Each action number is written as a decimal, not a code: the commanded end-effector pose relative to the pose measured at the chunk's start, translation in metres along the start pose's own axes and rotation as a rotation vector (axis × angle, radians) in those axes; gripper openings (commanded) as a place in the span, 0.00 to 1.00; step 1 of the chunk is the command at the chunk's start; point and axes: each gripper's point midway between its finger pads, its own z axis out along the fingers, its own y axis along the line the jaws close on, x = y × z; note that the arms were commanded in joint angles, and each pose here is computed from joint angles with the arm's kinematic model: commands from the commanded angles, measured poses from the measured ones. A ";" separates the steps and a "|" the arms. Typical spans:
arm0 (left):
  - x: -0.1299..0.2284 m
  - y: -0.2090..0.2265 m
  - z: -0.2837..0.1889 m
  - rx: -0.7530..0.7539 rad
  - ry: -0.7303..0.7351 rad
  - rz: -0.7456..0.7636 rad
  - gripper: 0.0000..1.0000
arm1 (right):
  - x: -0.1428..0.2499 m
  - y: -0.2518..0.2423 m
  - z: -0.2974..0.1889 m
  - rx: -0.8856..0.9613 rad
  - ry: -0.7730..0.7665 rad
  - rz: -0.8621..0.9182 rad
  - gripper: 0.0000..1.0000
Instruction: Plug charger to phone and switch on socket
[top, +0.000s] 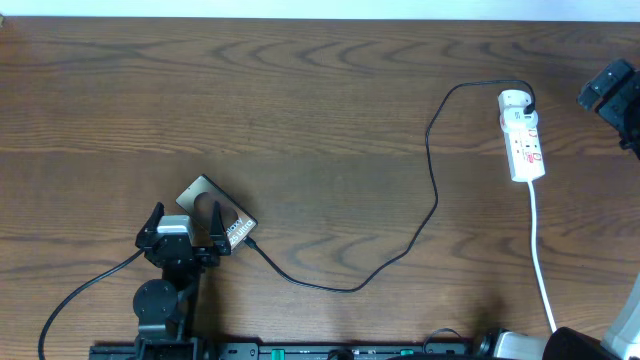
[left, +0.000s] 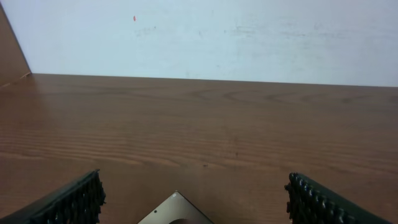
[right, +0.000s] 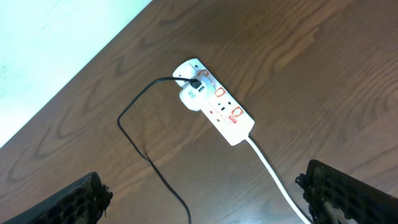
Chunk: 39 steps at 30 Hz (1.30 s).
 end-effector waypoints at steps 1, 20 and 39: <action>0.014 -0.002 0.000 0.017 0.046 0.004 0.92 | 0.000 0.001 -0.005 -0.001 -0.014 0.008 0.99; 0.014 -0.002 0.000 0.017 0.046 0.004 0.92 | 0.000 0.001 -0.005 -0.001 -0.014 0.008 0.99; 0.014 -0.002 0.000 0.017 0.046 0.004 0.92 | 0.008 0.001 0.000 0.006 0.020 -0.005 0.99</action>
